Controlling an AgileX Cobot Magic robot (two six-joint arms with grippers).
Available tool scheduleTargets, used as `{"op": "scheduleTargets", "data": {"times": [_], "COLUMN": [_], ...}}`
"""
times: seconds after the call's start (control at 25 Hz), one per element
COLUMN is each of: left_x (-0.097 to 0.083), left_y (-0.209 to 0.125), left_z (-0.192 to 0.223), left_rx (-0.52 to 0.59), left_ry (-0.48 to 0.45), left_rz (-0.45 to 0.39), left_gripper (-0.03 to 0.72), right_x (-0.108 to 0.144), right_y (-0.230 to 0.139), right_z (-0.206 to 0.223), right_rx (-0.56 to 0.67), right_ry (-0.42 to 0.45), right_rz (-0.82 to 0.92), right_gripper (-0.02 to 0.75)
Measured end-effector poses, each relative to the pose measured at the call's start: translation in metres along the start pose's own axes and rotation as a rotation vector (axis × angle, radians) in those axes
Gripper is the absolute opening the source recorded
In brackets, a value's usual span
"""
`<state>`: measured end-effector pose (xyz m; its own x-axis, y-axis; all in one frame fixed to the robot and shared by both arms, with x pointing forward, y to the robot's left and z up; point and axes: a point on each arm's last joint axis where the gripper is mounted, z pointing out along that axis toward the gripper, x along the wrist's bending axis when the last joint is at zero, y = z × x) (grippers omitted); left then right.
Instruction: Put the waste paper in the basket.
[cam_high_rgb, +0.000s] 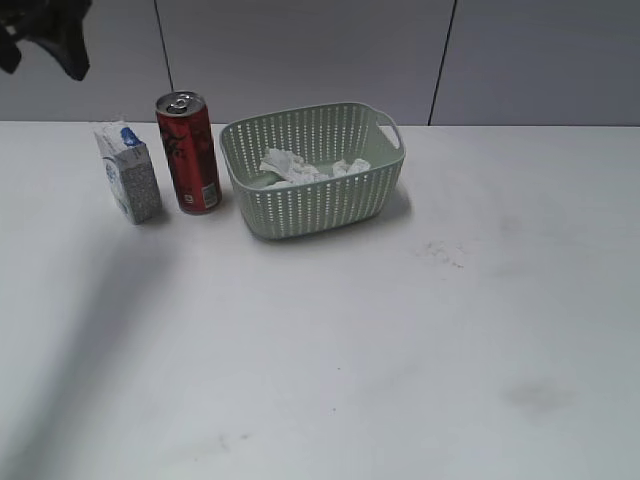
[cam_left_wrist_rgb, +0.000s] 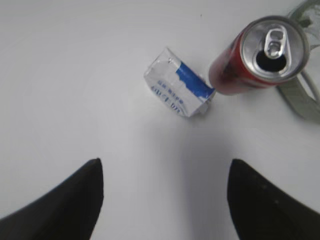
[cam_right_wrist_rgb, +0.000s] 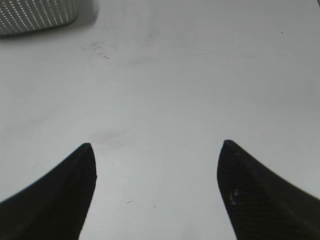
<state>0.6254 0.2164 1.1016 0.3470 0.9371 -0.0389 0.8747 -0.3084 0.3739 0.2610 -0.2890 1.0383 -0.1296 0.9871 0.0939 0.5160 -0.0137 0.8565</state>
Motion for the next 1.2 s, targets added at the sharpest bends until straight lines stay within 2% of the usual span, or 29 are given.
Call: {"op": "scheduleTargets", "data": {"times": [0.28,0.44,0.6,0.96,1.12,1.2], "left_x": [0.007,0.000,-0.010,-0.030,-0.036,-0.038], "left_y": [-0.055,-0.100,-0.146,-0.251,-0.291,-0.307], "left_z": [-0.036,-0.053,-0.067,-0.063,-0.053,-0.051], "left_rx": [0.029,0.043,0.008,-0.012,-0.031,-0.078], "left_ry": [0.058,0.072,0.079,0.062,0.064,0.070], "left_rz": [-0.024,-0.022,-0.023,-0.034,-0.082,-0.108], "left_gripper": [0.587,0.587,0.585,0.583,0.583,0.583], "right_x": [-0.003,-0.003,-0.003,-0.002,-0.002,-0.002], "right_y": [0.000,0.000,0.000,0.000,0.000,0.000], "right_z": [0.000,0.000,0.000,0.000,0.000,0.000], "right_rx": [0.000,0.000,0.000,0.000,0.000,0.000], "right_ry": [-0.029,-0.029,-0.028,-0.024,-0.023,-0.023], "right_rz": [-0.006,-0.006,-0.004,0.000,0.001,0.001], "right_gripper": [0.570,0.570,0.570,0.570,0.570,0.570]}}
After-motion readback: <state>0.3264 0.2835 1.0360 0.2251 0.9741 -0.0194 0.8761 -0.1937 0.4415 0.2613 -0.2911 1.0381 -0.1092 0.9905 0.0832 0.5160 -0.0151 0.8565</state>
